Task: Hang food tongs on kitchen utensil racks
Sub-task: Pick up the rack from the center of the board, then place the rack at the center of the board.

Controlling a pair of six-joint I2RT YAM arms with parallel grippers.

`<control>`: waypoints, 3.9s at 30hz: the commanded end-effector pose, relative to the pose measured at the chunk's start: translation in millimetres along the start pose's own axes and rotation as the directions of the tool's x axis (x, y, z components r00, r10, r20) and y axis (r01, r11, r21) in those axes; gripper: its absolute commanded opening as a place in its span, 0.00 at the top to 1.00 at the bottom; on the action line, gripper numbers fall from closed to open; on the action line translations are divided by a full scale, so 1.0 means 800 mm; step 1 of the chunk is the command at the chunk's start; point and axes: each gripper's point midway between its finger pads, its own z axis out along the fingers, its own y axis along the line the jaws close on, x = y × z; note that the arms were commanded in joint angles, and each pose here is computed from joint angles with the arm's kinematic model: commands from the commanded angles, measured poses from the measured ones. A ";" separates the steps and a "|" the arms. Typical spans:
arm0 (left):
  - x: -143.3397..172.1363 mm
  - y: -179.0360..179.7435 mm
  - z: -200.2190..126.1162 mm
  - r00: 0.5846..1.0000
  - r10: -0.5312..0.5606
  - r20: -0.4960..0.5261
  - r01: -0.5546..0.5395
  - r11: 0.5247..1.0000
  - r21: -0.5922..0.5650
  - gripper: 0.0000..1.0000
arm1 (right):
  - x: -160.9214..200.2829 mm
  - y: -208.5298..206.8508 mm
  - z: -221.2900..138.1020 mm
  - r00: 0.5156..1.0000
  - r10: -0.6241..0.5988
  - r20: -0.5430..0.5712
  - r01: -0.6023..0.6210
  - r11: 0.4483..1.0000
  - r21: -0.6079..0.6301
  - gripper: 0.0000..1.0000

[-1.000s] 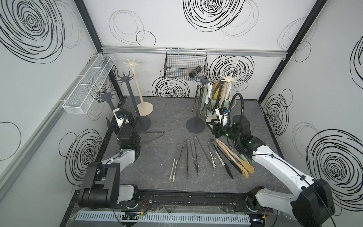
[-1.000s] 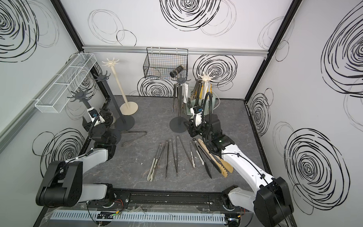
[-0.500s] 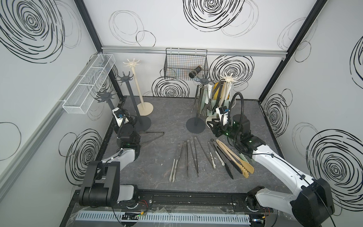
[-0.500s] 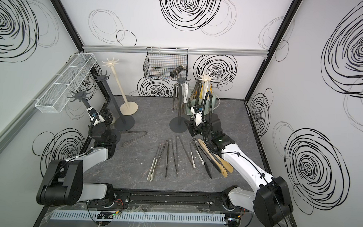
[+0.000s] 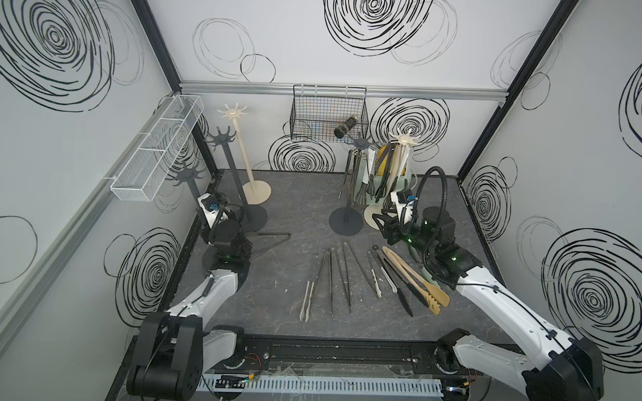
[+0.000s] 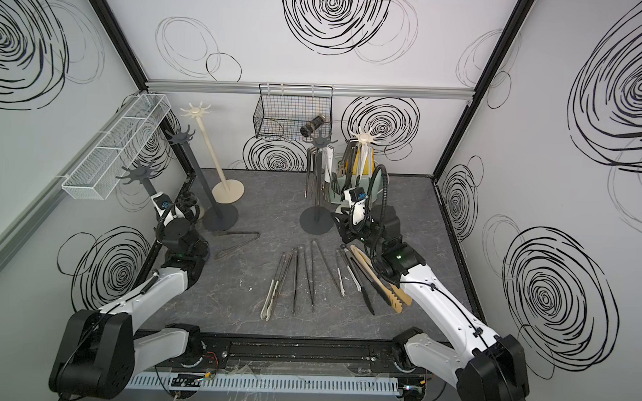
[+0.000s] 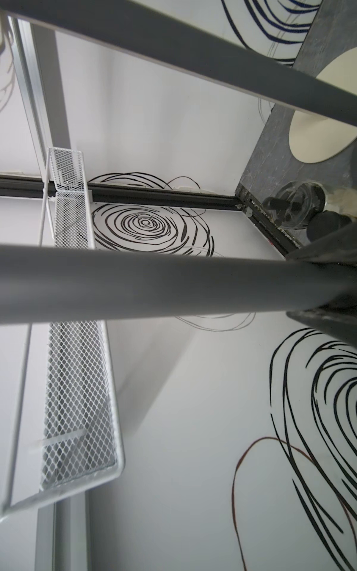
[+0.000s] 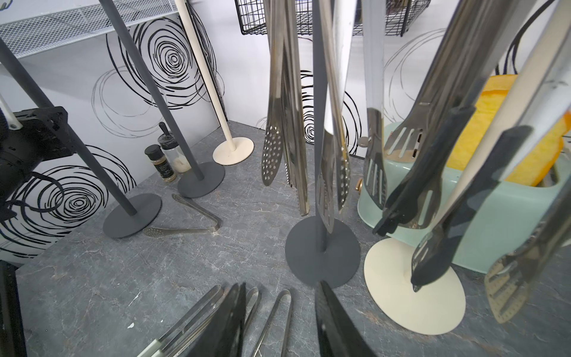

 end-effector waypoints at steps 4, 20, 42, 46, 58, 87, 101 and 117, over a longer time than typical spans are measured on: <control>-0.070 0.025 -0.022 0.996 -0.077 0.043 0.079 0.996 -0.034 1.00 | -0.005 0.003 -0.019 0.999 -0.007 0.039 0.008 1.000 -0.015 0.60; -0.194 -0.094 -0.128 0.976 -0.197 0.097 0.086 0.749 0.657 1.00 | -0.011 0.002 -0.048 0.996 -0.001 0.091 0.000 1.000 0.012 0.60; -0.255 -0.266 -0.231 0.859 -0.511 0.026 0.043 0.123 0.991 1.00 | 0.000 -0.035 -0.048 0.995 -0.029 0.095 0.019 0.994 0.106 0.60; -0.252 -0.286 -0.221 0.861 -0.508 0.028 0.040 0.121 0.992 1.00 | 0.000 -0.048 -0.048 0.995 -0.031 0.097 0.019 0.992 0.124 0.60; -0.212 -0.326 -0.200 0.880 -0.472 0.059 0.015 0.151 0.988 1.00 | 0.008 -0.068 -0.032 0.997 -0.019 0.080 0.008 0.991 0.134 0.60; -0.158 -0.362 -0.181 0.899 -0.419 0.128 -0.031 0.230 0.973 1.00 | 0.036 -0.088 -0.009 1.000 -0.005 0.019 0.002 0.990 0.139 0.60; -0.130 -0.379 -0.180 0.910 -0.411 0.062 0.024 0.201 0.979 1.00 | 0.042 -0.095 -0.008 1.000 0.000 0.007 -0.001 0.989 0.149 0.60; -0.101 -0.349 -0.175 0.945 -0.326 0.034 0.056 0.263 0.963 0.43 | 0.046 -0.111 -0.014 0.997 0.082 -0.010 -0.078 0.976 0.203 0.59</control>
